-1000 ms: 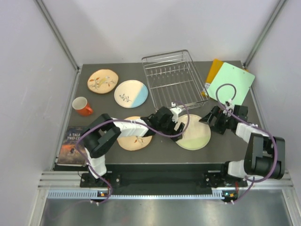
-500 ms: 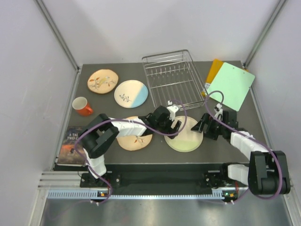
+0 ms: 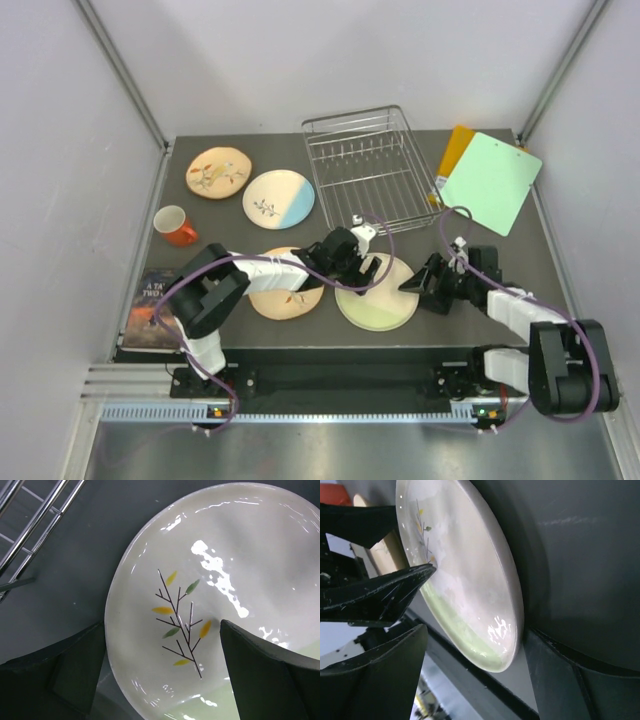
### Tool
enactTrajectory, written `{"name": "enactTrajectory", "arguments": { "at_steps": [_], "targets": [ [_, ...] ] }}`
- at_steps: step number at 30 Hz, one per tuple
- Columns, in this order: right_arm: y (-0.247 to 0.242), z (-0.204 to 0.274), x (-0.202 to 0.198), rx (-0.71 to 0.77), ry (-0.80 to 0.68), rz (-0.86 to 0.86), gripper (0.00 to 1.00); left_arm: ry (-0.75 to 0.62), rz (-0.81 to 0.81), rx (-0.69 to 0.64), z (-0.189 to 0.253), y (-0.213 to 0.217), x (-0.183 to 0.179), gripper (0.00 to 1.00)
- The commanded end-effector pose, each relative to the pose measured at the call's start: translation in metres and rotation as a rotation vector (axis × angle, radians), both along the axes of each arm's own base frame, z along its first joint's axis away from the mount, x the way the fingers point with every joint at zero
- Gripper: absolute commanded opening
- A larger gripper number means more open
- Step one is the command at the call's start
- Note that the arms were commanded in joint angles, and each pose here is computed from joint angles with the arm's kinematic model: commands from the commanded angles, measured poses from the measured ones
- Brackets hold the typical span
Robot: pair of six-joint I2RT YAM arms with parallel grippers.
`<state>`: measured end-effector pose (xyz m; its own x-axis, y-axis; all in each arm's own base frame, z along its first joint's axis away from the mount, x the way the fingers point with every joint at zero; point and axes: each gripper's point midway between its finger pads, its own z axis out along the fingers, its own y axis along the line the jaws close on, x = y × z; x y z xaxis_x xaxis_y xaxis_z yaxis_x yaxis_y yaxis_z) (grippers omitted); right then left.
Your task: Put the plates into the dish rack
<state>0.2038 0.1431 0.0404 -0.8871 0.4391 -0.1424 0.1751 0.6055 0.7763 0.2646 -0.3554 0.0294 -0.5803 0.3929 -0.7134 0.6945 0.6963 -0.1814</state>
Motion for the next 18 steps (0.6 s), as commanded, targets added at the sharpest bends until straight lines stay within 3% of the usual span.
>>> {"name": "enactTrajectory", "arguments": {
  "at_steps": [1,8,18],
  "targets": [
    [0.018,-0.003,0.001,0.083,0.022,0.026,0.79,0.221,-0.163,0.003,-0.027,-0.013,-0.075,0.96],
    [0.009,-0.002,0.027,0.09,-0.028,-0.071,0.75,0.249,-0.197,-0.012,-0.022,-0.03,-0.101,0.95],
    [-0.001,0.019,0.031,0.068,-0.052,-0.142,0.74,0.297,-0.228,-0.045,-0.006,-0.048,-0.112,0.94]
  ]
}}
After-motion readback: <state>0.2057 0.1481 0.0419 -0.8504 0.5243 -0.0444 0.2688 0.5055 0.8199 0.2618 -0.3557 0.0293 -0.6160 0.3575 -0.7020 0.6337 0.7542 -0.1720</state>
